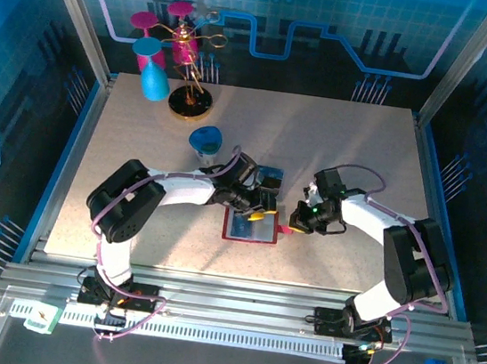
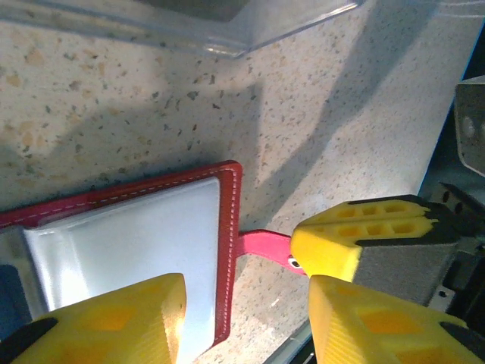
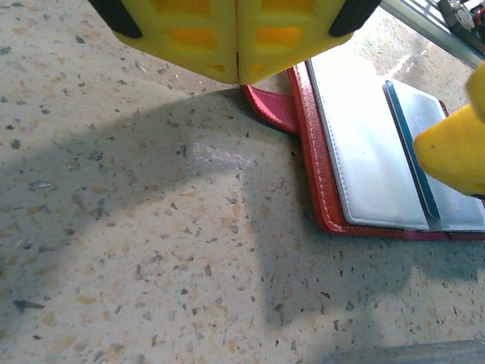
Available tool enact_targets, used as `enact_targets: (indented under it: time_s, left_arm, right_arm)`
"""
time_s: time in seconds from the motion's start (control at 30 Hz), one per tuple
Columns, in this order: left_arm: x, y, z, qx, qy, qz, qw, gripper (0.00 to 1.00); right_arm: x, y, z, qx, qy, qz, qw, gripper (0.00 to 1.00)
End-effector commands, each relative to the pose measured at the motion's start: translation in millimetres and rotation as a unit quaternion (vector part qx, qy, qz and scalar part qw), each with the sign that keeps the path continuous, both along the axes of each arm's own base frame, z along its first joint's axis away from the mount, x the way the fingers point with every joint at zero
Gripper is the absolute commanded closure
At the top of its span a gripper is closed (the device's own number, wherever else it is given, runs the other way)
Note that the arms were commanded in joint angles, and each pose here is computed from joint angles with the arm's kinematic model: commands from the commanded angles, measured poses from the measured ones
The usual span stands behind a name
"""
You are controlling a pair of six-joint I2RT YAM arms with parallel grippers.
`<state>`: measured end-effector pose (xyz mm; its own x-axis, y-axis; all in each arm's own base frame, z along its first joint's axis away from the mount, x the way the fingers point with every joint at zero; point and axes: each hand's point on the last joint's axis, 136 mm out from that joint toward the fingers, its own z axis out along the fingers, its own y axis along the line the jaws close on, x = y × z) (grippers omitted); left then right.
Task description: Take the credit cards out of the card holder
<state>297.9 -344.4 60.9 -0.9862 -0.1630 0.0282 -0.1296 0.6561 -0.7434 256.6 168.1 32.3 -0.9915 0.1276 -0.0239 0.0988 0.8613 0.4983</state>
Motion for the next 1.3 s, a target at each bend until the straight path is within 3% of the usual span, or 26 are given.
enact_targets:
  time_s: [0.0, 0.27, 0.53, 0.8, 0.97, 1.27]
  left_arm:
    - [7.6, 9.3, 22.8, -0.004, -0.029, 0.013, 0.999, 0.53]
    - [13.8, 50.4, 29.4, 0.003, -0.033, 0.052, 0.998, 0.53]
    - [-2.4, 78.5, 12.5, 0.036, -0.007, 0.05, 0.998, 0.58]
    - [-16.7, 99.2, -9.6, 0.052, 0.017, 0.085, 0.995, 0.67]
    - [-17.4, 105.0, -13.6, 0.05, 0.023, 0.098, 0.994, 0.68]
    - [-16.7, 100.7, -7.9, 0.044, 0.02, 0.083, 0.995, 0.71]
  right_arm:
    - [-0.8, 1.4, 14.2, 0.011, -0.003, 0.003, 1.0, 0.88]
    - [6.9, 10.2, 51.8, -0.001, -0.035, 0.015, 0.999, 0.74]
    - [-0.4, 69.4, 67.1, 0.042, -0.032, 0.067, 0.996, 0.74]
    - [-30.6, 129.3, 33.9, 0.092, 0.035, 0.127, 0.987, 0.78]
    - [-38.1, 130.5, 12.6, 0.086, 0.055, 0.13, 0.986, 0.8]
    - [-41.6, 95.3, -17.9, -0.005, 0.064, 0.126, 0.99, 0.81]
